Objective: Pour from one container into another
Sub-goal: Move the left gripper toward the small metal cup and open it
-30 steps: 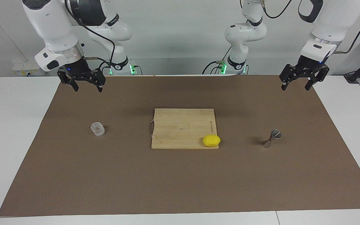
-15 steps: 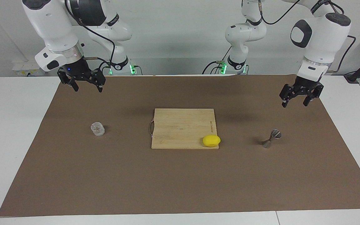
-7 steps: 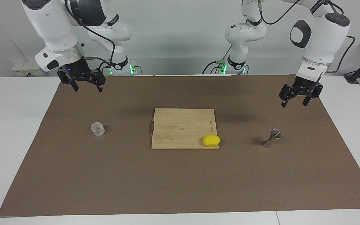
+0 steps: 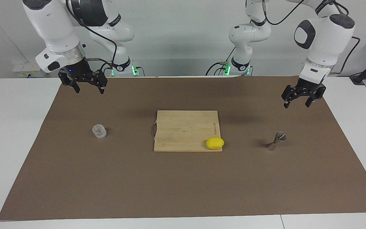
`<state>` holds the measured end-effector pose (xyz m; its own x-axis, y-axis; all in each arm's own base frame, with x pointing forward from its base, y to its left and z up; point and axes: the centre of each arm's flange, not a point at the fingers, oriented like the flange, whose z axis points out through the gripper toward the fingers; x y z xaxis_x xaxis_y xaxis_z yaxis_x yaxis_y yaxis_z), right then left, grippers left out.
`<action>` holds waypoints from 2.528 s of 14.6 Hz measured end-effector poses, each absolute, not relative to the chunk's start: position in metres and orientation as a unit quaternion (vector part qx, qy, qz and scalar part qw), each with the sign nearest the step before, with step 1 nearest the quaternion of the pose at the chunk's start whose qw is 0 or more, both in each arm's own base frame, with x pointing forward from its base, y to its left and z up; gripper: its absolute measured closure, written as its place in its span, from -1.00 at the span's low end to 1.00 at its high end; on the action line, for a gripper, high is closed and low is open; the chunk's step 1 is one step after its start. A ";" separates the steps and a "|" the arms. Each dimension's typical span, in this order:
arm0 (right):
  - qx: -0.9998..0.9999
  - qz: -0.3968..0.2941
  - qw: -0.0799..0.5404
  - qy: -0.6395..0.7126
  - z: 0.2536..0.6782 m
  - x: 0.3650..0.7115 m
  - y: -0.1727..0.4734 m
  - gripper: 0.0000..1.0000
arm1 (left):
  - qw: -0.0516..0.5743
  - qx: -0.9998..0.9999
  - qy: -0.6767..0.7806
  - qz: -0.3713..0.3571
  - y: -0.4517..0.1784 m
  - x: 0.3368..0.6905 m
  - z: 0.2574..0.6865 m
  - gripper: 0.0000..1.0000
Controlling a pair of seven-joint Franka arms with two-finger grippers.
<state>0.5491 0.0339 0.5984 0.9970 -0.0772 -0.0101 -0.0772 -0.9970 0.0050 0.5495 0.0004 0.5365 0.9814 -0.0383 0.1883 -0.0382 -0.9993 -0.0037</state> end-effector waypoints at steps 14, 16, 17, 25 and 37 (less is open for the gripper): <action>0.999 -0.005 0.002 -0.039 0.598 0.549 0.034 -1.00 | -0.211 -0.968 0.125 -0.058 0.046 0.567 0.500 -1.00; 0.999 -0.005 0.002 -0.039 0.598 0.549 0.034 -1.00 | -0.221 -0.962 0.146 -0.062 0.056 0.578 0.495 -1.00; 0.999 -0.005 0.002 -0.039 0.598 0.549 0.034 -1.00 | -0.227 -0.958 0.159 -0.069 0.061 0.582 0.492 -1.00; 0.999 -0.005 0.002 -0.039 0.598 0.549 0.034 -1.00 | -0.302 -0.924 0.216 -0.092 0.113 0.609 0.446 -1.00; 0.999 -0.005 0.002 -0.039 0.598 0.549 0.034 -1.00 | -0.393 -0.838 0.343 -0.160 0.140 0.617 0.386 -1.00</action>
